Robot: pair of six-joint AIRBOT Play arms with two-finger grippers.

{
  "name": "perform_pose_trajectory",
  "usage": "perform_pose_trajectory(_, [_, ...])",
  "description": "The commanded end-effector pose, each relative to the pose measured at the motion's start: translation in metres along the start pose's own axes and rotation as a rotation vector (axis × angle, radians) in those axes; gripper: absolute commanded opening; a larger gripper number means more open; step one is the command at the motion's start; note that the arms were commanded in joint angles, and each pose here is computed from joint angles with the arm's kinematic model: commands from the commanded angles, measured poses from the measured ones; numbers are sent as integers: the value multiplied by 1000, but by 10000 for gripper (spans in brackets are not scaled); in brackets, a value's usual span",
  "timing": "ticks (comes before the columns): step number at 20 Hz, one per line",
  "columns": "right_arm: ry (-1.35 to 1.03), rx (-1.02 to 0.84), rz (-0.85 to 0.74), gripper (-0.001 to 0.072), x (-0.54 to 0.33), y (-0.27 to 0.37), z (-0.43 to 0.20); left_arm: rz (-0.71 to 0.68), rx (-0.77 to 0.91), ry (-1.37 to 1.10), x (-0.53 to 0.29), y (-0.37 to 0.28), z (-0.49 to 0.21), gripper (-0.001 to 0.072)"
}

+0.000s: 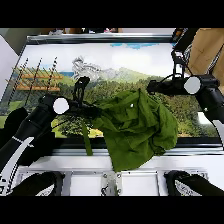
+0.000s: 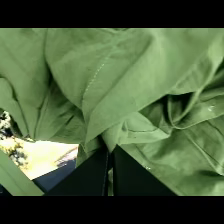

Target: Fold the clothes and pants, and hang the long-sleeved shirts on hangers.

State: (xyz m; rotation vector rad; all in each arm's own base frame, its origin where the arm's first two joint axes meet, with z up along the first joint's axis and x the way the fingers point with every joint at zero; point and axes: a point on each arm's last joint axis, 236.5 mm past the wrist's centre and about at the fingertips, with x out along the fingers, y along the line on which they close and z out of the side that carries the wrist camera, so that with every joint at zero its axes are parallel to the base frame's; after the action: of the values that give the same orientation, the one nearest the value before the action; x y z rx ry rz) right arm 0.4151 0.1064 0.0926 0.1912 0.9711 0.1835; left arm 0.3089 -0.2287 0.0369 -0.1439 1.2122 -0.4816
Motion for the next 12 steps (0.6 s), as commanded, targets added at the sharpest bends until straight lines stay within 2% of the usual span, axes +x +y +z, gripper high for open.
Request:
perform_pose_trajectory(1, [105,-85,-28,677,-12,-13,-32,21,-39,14,3,16,-1,13])
perform_pose_trajectory(7, [242,-22,35,675,33,-5,-115,20,-40,2,3,16,2,13])
perform_pose_trajectory(12, [335,-101,51,675,73,15,-145,20,-39,-5,3,16,4,13])
